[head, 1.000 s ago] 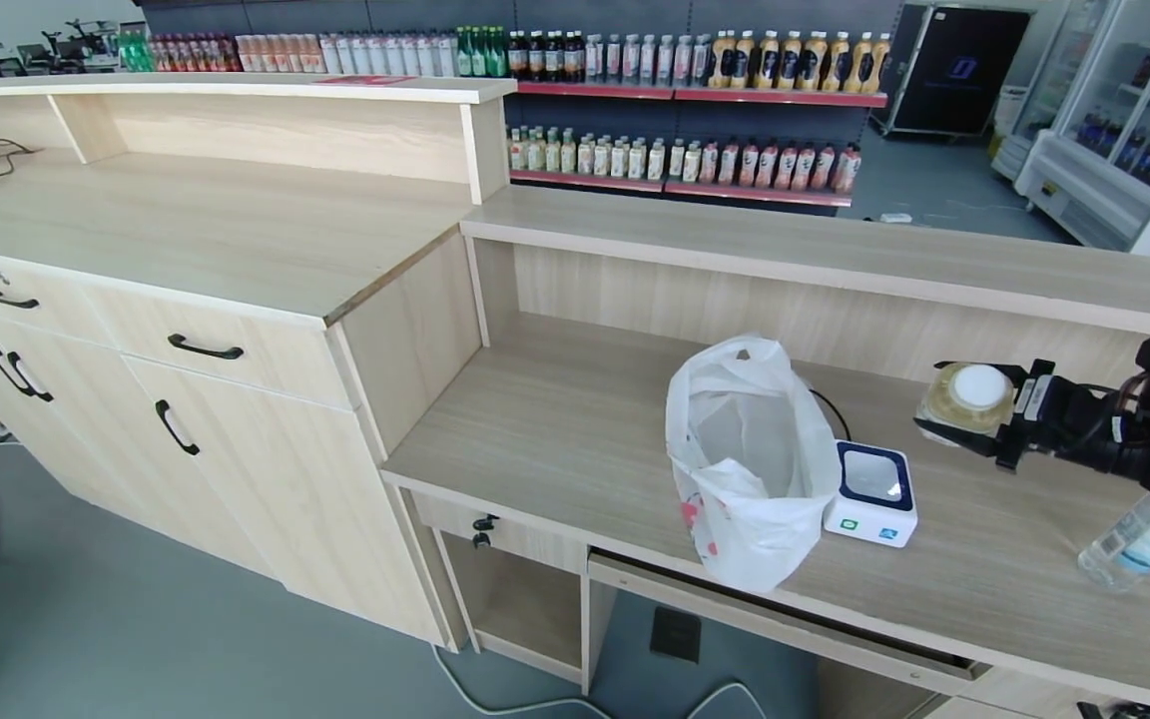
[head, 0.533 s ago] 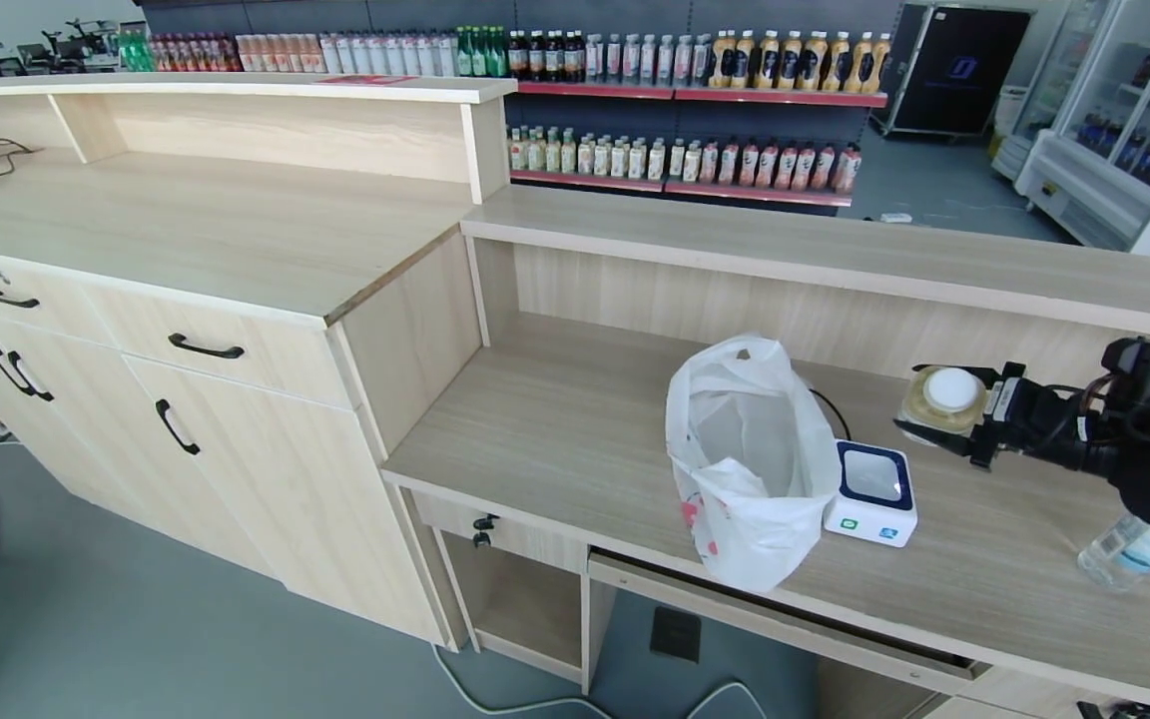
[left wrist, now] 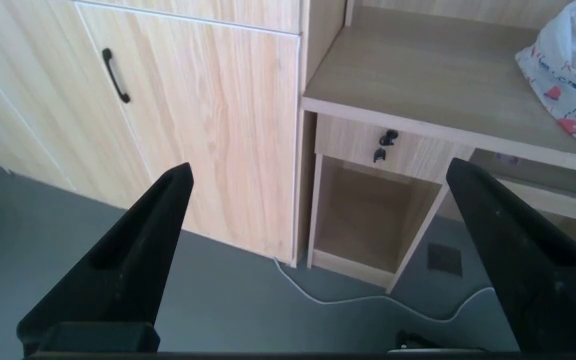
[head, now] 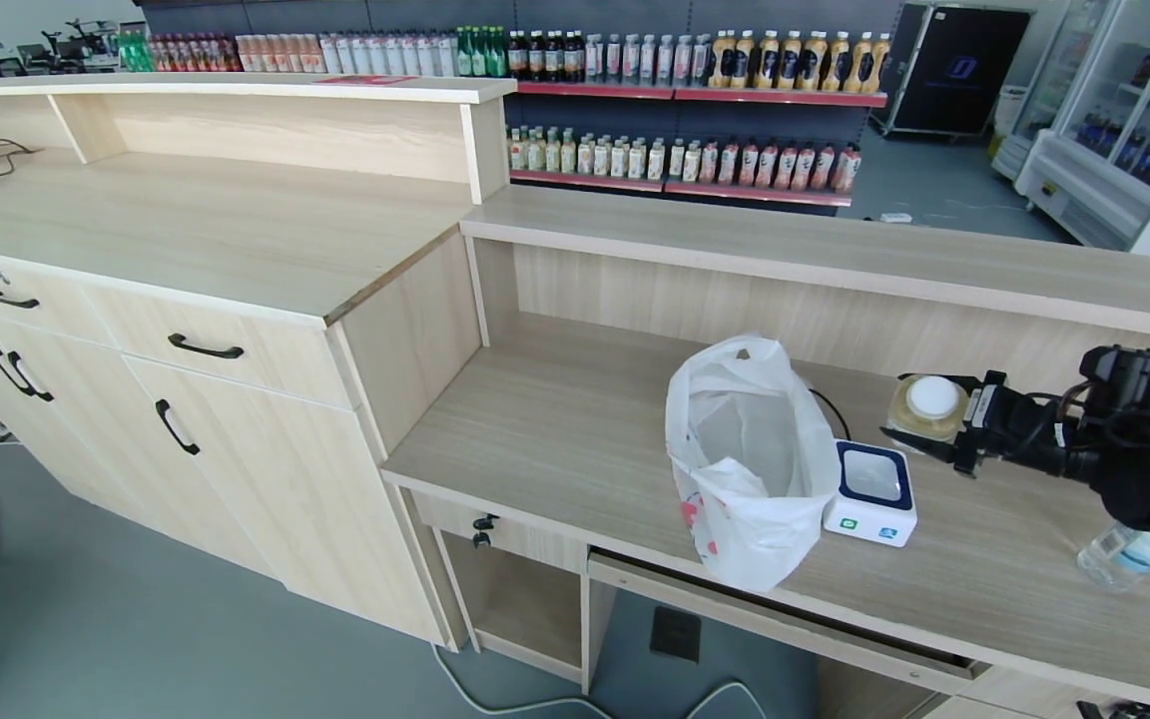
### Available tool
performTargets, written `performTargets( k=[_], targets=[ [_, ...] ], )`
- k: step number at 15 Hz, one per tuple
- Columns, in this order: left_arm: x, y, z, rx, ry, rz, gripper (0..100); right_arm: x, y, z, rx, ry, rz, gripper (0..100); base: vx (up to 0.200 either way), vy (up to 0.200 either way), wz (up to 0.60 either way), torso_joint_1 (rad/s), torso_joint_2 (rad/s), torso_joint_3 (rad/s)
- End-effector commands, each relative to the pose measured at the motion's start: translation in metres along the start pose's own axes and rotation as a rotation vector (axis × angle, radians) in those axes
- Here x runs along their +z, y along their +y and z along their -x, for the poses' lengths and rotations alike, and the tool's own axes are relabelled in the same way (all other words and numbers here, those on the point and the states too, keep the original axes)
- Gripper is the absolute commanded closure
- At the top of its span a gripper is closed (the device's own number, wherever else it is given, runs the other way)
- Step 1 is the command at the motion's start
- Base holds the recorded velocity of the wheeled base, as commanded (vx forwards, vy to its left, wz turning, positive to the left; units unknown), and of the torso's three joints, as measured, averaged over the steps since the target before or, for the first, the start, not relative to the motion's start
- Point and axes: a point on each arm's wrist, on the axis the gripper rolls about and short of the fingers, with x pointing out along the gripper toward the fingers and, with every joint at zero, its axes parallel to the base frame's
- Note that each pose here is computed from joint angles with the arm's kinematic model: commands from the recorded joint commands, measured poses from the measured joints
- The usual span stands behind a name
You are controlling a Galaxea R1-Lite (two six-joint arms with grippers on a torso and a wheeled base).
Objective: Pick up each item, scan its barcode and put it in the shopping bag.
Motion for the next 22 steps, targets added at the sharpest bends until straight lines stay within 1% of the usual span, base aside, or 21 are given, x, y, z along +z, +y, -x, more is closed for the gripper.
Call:
performTargets(
  k=[1, 8, 20, 21, 22],
  targets=[
    [0.0, 0.0, 0.0, 0.0, 0.0, 0.0, 0, 0.0, 0.0, 0.0, 0.0, -0.001, 0.001, 100, 0.0, 0.0, 0.0, 0.0, 0.0, 0.0],
    [0.0, 0.0, 0.0, 0.0, 0.0, 0.0, 0, -0.001, 0.005, -0.005, 0.01, 0.005, -0.001, 100, 0.0, 0.0, 0.0, 0.0, 0.0, 0.0],
    [0.0, 0.0, 0.0, 0.0, 0.0, 0.0, 0, -0.002, 0.006, -0.011, -0.001, 0.024, 0.01, 100, 0.0, 0.0, 0.0, 0.0, 0.0, 0.0],
    [0.0, 0.0, 0.0, 0.0, 0.0, 0.0, 0, 0.008, 0.001, -0.013, -0.005, 0.008, 0.01, 100, 0.0, 0.0, 0.0, 0.0, 0.0, 0.0],
    [0.0, 0.0, 0.0, 0.0, 0.0, 0.0, 0, 0.038, -0.017, -0.012, -0.028, -0.034, -0.035, 100, 0.0, 0.0, 0.0, 0.0, 0.0, 0.0]
  ],
)
